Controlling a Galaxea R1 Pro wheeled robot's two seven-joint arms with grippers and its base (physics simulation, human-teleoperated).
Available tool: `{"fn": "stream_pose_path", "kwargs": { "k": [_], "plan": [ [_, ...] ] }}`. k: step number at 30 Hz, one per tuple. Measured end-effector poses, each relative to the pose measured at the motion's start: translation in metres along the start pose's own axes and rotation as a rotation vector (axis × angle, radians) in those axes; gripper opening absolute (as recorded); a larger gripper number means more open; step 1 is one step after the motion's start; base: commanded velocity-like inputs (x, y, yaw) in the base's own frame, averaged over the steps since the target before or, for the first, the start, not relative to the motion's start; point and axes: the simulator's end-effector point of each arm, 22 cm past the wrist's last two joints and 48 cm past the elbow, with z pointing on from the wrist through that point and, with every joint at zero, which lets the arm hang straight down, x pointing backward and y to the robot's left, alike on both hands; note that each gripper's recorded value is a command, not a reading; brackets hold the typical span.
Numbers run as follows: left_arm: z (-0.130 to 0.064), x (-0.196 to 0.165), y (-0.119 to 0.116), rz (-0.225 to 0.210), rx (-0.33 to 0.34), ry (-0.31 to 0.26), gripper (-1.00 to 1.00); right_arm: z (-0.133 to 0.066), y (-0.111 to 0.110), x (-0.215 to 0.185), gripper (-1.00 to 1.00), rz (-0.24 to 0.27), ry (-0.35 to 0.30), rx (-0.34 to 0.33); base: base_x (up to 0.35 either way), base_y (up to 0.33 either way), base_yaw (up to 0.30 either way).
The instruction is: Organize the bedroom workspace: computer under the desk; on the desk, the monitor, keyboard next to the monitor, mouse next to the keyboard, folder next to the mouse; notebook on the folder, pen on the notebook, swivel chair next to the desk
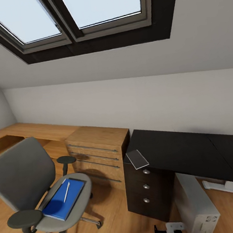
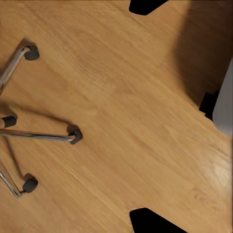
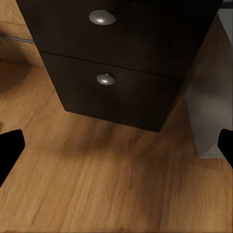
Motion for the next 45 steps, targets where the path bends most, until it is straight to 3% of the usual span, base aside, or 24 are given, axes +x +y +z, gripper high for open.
{"fn": "stream_pose_path", "kwargs": {
  "k": [10,19,27,45],
  "plan": [
    [0.000,-0.002,0.001,-0.015,-0.003,-0.012,1.00,-0.001,0.005,0.002,1.00,-0.006,0.003,-0.010,-0.007,0.000,0.275],
    [0.001,-0.007,0.004,-0.040,-0.012,-0.033,1.00,-0.001,0.012,0.004,1.00,-0.042,0.003,-0.035,0.000,0.000,0.273],
    [0.006,-0.011,0.019,-0.085,-0.056,-0.031,1.00,-0.002,0.012,0.008,1.00,-0.051,0.009,-0.039,0.044,0.066,0.272],
    [0.006,-0.007,0.020,-0.080,-0.060,-0.019,1.00,-0.003,0.009,0.019,1.00,-0.052,0.029,-0.036,0.024,0.020,0.154]
  ]
}}
